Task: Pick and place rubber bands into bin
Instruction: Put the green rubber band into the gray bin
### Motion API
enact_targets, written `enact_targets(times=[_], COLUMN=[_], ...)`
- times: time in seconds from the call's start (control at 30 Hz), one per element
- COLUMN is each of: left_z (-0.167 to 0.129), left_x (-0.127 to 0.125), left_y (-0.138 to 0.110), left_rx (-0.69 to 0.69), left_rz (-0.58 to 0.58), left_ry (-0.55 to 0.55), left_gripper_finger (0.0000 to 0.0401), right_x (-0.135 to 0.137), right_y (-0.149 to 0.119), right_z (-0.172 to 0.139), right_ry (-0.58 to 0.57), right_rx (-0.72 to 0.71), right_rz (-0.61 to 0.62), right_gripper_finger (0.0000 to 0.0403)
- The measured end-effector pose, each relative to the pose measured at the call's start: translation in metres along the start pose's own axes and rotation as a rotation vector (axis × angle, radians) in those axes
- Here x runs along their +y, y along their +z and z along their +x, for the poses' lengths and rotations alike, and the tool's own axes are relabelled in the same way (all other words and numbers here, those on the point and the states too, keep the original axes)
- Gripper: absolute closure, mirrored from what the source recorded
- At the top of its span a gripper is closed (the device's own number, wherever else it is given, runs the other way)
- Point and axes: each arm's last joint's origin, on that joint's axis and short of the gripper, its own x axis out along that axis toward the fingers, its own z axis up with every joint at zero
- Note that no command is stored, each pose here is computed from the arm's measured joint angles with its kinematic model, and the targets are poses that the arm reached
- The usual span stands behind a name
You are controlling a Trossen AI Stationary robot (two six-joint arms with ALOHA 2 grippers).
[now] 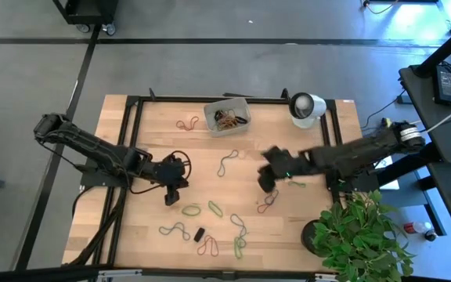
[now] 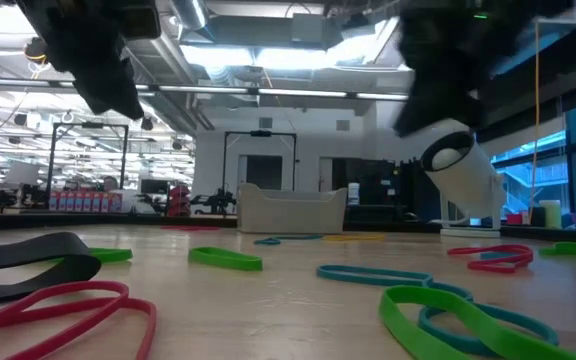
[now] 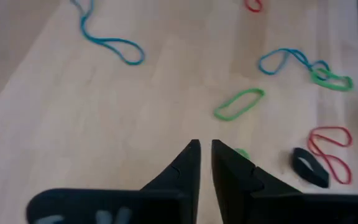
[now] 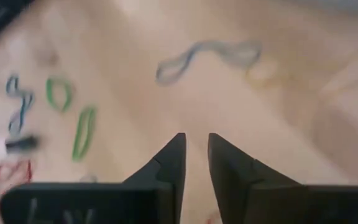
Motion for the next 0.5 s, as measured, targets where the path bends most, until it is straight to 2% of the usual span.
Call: enact_targets(times=[0.2,0.33,0.5], left_z=[0.007,0.023,0.058], left_x=[-0.031,-0.049,-0.057], left_y=[0.012,0.019,0.017], left_rx=[0.024,0.124,0.303], left_rz=[0.033,0.048,0.031], left_ry=[-0.013,0.089,0.219], left_gripper_finger=[0.034,0.0333,0.0323], right_x=[-0.003,0.0,0.006], right_y=[-0.048,-0.063,-0.078], right_z=[-0.003,-0.007,-0.013], right_ry=[0.039,0.052,0.074], right_rx=[0.081,0.117,0.153], right_rz=[-0.036,-0.085,-0.179], right_gripper_finger=[0.0365,0.0381,0.0394])
